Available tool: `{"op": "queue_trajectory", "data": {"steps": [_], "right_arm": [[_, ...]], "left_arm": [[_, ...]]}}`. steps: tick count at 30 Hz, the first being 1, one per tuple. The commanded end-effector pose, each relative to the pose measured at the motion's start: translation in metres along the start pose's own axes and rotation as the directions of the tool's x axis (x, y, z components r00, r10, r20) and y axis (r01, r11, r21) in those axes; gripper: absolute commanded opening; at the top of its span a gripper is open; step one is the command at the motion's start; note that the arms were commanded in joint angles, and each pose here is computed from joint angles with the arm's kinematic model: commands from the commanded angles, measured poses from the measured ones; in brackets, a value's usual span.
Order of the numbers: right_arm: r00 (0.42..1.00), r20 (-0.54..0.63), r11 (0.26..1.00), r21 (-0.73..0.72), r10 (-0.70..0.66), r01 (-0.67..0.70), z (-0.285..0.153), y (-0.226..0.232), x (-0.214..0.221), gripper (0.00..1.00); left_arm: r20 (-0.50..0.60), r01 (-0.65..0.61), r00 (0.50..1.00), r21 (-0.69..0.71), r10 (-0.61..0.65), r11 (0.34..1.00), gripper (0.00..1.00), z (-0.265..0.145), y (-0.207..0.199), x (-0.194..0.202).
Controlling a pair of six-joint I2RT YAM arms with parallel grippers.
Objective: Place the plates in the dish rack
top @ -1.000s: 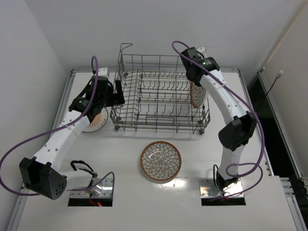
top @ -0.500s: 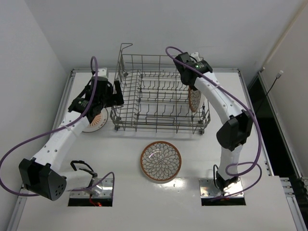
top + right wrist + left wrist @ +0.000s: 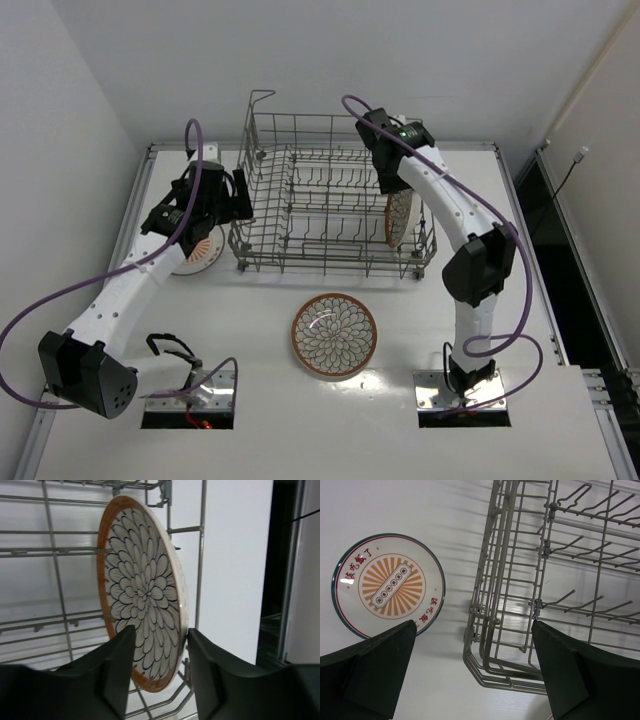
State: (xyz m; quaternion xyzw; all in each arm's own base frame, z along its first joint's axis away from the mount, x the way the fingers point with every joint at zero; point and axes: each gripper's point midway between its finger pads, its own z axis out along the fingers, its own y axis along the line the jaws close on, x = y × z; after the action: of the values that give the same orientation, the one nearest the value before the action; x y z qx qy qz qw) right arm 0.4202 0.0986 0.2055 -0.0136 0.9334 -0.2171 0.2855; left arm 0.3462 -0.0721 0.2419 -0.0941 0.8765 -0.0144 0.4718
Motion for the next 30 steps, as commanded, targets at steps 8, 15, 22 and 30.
{"op": "queue_trajectory", "data": {"steps": [8, 15, 22, 30], "right_arm": [[0.961, 0.25, 0.847, -0.531, 0.122, 0.03, -0.121, 0.011, -0.025, 0.77], [0.967, 0.219, 0.598, -0.795, 0.133, 0.098, -0.166, 0.026, 0.076, 1.0], [0.996, 0.058, 0.616, -0.787, 0.062, 0.007, -0.142, 0.016, 0.188, 1.0], [0.982, -0.095, 0.568, -0.805, 0.161, -0.171, -0.118, 0.032, 0.26, 0.87]], "left_arm": [[0.025, -0.008, 1.0, -0.035, 0.009, 0.999, 1.0, -0.008, 0.009, -0.002], [0.009, -0.014, 1.0, -0.041, 0.015, 0.999, 1.0, -0.005, 0.01, 0.004], [-0.015, -0.025, 1.0, -0.05, 0.024, 0.998, 1.0, -0.001, 0.013, 0.015], [-0.034, -0.024, 0.999, -0.057, 0.022, 0.998, 1.0, 0.004, 0.015, 0.025]]}}
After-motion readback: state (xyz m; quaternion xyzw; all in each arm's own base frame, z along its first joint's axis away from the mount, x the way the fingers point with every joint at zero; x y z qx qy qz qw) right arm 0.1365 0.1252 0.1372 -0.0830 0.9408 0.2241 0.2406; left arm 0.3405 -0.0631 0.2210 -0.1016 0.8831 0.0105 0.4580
